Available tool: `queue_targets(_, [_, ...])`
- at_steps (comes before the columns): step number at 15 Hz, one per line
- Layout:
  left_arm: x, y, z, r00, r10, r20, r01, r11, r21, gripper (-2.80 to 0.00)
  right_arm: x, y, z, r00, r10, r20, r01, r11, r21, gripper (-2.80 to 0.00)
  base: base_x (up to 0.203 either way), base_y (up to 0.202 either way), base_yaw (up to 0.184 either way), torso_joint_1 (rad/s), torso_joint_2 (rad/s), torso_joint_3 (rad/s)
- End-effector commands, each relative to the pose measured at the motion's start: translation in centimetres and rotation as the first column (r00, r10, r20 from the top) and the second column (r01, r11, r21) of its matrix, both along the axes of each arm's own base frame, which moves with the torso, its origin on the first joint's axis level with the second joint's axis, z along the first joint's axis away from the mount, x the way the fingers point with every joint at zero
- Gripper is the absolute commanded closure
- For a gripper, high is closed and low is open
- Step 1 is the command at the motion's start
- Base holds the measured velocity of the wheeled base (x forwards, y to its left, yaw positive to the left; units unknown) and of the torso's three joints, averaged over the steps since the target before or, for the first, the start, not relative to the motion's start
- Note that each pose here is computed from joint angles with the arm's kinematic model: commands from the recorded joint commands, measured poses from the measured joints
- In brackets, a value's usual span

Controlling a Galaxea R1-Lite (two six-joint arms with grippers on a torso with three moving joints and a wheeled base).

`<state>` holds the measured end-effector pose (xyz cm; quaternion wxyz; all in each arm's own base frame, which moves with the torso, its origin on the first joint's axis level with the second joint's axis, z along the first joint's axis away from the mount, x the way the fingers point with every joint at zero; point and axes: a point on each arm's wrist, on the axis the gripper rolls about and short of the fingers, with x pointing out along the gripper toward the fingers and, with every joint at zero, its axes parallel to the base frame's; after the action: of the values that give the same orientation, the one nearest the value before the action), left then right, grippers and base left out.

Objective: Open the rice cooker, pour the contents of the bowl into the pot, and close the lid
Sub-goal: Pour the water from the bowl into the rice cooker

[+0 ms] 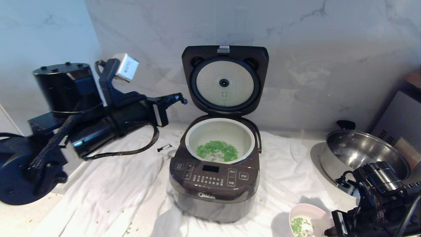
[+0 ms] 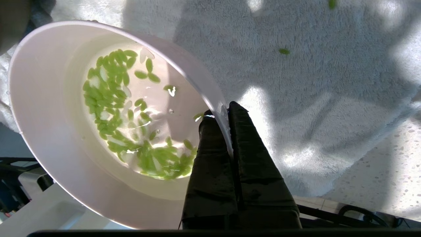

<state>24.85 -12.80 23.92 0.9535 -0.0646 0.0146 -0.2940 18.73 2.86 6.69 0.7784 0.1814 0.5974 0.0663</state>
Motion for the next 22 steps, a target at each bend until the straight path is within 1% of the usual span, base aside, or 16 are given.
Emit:
queue_targets(1, [-4.0, 2.9, 0.4, 0.999, 0.02, 0.032, -0.02, 1.0, -0.021, 0.0, -0.2, 0.0, 0.4, 1.0, -0.001, 0.021, 0.001, 1.0, 0.005, 0.0, 0.0, 0.0, 0.0, 0.0, 0.0, 0.0])
queue_targets(3, [-6.2, 4.2, -2.1, 0.999, 0.023, -0.036, -0.023, 1.0, 0.0, 0.0, -0.5, 0.0, 1.0, 1.0, -0.003, 0.03, 0.003, 1.0, 0.007, 0.0, 0.0, 0.0, 0.0, 0.0, 0.0, 0.0])
queue_targets(4, [-7.4, 4.7, -3.3, 0.998, 0.024, -0.065, -0.024, 1.0, 0.003, 0.0, -0.7, -0.1, 1.4, 1.0, -0.003, 0.031, 0.002, 1.0, 0.007, 0.0, 0.0, 0.0, 0.0, 0.0, 0.0, 0.0])
queue_targets(5, [-8.6, 5.3, -4.2, 0.997, 0.026, -0.077, -0.026, 1.0, -0.006, 0.0, -0.8, -0.1, 1.8, 0.999, -0.003, 0.042, 0.002, 1.0, 0.009, 0.0, 0.0, 0.0, 0.0, 0.0, 0.0, 0.0])
queue_targets(6, [-9.9, 5.9, -4.6, 0.997, 0.027, -0.07, -0.029, 0.999, -0.028, 0.0, -0.8, -0.1, 1.9, 0.999, -0.003, 0.043, 0.002, 1.0, 0.009, 0.0, 0.0, 0.0, 0.0, 0.0, 0.0, 0.0])
queue_targets(9, [-14.0, 7.7, -4.9, 0.999, 0.029, -0.019, -0.031, 0.994, -0.105, 0.0, -0.8, -0.1, 2.0, 0.999, -0.003, 0.043, 0.002, 1.0, 0.009, 0.0, 0.0, 0.0, 0.0, 0.0, 0.0, 0.0])
queue_targets(12, [-17.9, 9.7, -5.2, 0.996, 0.064, 0.059, -0.054, 0.988, -0.147, 0.0, -0.9, -0.1, 2.0, 0.999, -0.002, 0.041, 0.001, 1.0, 0.011, 0.0, 0.0, 0.0, 0.0, 0.0, 0.0, 0.0])
queue_targets(14, [-20.8, 11.0, -5.4, 0.99, 0.105, 0.099, -0.089, 0.985, -0.149, 0.0, -0.8, -0.1, 2.1, 0.999, -0.001, 0.047, 0.0, 1.0, 0.013, 0.0, 0.0, 0.0, 0.0, 0.0, 0.0, 0.0])
queue_targets(15, [-22.2, 11.6, -5.6, 0.985, 0.132, 0.109, -0.116, 0.983, -0.139, 0.0, -0.8, -0.1, 2.1, 0.999, -0.001, 0.046, 0.0, 1.0, 0.014, 0.0, 0.0, 0.0, 0.0, 0.0, 0.0, 0.0])
queue_targets(16, [-23.6, 12.1, -5.9, 0.98, 0.17, 0.1, -0.159, 0.981, -0.111, 0.0, -0.8, 0.0, 2.2, 0.999, 0.001, 0.051, -0.002, 1.0, 0.015, 0.0, 0.0, 0.0, 0.0, 0.0, 0.0, 0.0])
queue_targets(17, [-24.8, 12.5, -6.0, 0.972, 0.216, 0.098, -0.209, 0.975, -0.072, 0.0, -0.9, 0.0, 2.3, 0.998, 0.003, 0.06, -0.004, 1.0, 0.016, 0.0, 0.0, 0.0, 0.0, 0.0, 0.0, 0.0])
queue_targets(18, [-25.6, 12.6, -5.6, 0.955, 0.268, 0.129, -0.265, 0.963, -0.037, 0.0, -0.8, 0.0, 2.4, 0.998, 0.003, 0.065, -0.004, 1.0, 0.016, 0.0, 0.0, 0.0, 0.0, 0.0, 0.0, 0.0])
queue_targets(19, [-25.9, 12.6, -5.2, 0.934, 0.32, 0.162, -0.323, 0.947, -0.009, 0.0, -0.9, 0.0, 2.3, 0.998, 0.005, 0.062, -0.006, 1.0, 0.016, 0.0, 0.0, 0.0, 0.0, 0.0, 0.0, 0.0])
queue_targets(20, [-26.3, 12.6, -4.6, 0.904, 0.376, 0.205, -0.385, 0.923, 0.004, 0.0, -0.8, 0.0, 2.2, 0.999, 0.009, 0.052, -0.01, 1.0, 0.025, 0.0, 0.0, 0.0, 0.0, 0.0, 0.0, 0.0])
queue_targets(21, [-27.1, 12.6, -3.9, 0.87, 0.42, 0.258, -0.435, 0.9, 0.003, 0.0, -0.9, 0.0, 2.1, 0.999, 0.015, 0.044, -0.017, 0.999, 0.038, 0.0, 0.0, 0.0, 0.0, 0.0, 0.0, 0.0])
queue_targets(22, [-27.9, 12.5, -3.7, 0.845, 0.44, 0.302, -0.461, 0.888, -0.004, 0.0, -0.8, 0.0, 2.1, 0.999, 0.018, 0.045, -0.02, 0.999, 0.044, 0.0, 0.0, 0.0, 0.0, 0.0, 0.0, 0.0])
